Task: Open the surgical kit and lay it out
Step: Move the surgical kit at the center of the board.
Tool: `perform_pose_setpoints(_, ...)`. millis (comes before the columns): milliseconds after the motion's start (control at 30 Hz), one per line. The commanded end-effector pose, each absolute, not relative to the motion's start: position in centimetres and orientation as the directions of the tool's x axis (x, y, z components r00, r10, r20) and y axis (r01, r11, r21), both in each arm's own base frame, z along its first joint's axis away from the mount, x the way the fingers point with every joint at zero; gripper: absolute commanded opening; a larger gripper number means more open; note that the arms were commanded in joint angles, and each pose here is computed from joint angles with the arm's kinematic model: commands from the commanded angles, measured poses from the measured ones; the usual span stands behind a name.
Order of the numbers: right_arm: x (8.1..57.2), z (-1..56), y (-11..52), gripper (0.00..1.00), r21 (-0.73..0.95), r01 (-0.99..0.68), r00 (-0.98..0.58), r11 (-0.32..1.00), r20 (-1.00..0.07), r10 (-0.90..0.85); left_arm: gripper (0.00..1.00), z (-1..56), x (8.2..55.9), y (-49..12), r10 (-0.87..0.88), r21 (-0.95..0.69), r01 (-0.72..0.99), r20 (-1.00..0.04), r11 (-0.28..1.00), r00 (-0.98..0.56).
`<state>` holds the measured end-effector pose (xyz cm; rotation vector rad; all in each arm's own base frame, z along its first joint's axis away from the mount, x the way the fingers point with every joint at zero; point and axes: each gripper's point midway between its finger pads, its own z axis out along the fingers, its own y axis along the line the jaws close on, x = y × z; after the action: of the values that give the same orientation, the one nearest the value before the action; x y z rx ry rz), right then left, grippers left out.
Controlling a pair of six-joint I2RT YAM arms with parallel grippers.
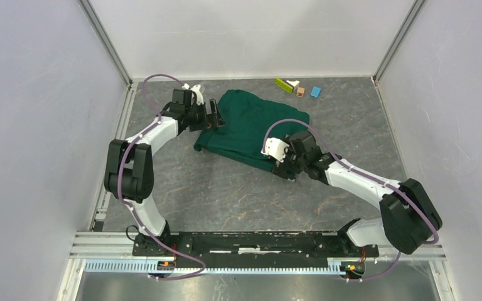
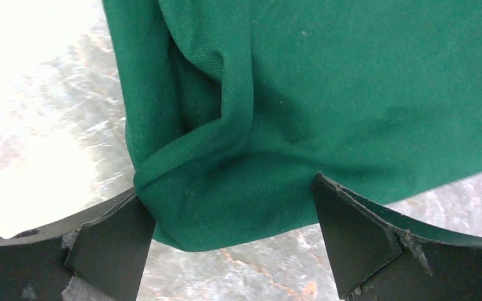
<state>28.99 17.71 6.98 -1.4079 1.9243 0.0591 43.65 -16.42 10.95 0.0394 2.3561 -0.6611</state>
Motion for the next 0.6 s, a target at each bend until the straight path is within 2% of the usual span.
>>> perform_pose_setpoints(0, 34.3, 10.1, 15.8, 0.98, -0.553, -0.701, -0.135, 0.450, -0.516, -0.846, 0.98, 11.0, 43.5, -15.0, -0.169, -0.465, 0.194, -0.630, 0.864, -0.758)
perform_pose_setpoints(267, 37.3, 14.0, 16.5, 0.99, -0.597, -0.669, -0.089, 0.443, -0.527, -0.845, 0.97, 12.1, 40.3, -15.2, -0.184, -0.538, 0.240, -0.617, 0.808, -0.765)
perform_pose_setpoints(333, 37.1, 15.3, 17.7, 0.99, -0.578, -0.693, -0.041, 0.431, -0.565, -0.824, 0.97, 13.2, 39.5, -15.8, -0.173, -0.564, 0.291, -0.628, 0.773, -0.759)
perform_pose_setpoints(467, 35.0, 18.5, 23.3, 0.99, -0.461, -0.820, 0.110, 0.340, -0.710, -0.696, 0.97, 15.6, 38.6, -15.7, -0.193, -0.592, 0.359, -0.670, 0.722, -0.717)
perform_pose_setpoints(567, 34.4, 19.9, 27.0, 0.99, -0.420, -0.865, 0.170, 0.275, -0.760, -0.628, 0.97, 17.2, 38.2, -14.9, -0.226, -0.603, 0.375, -0.691, 0.704, -0.687)
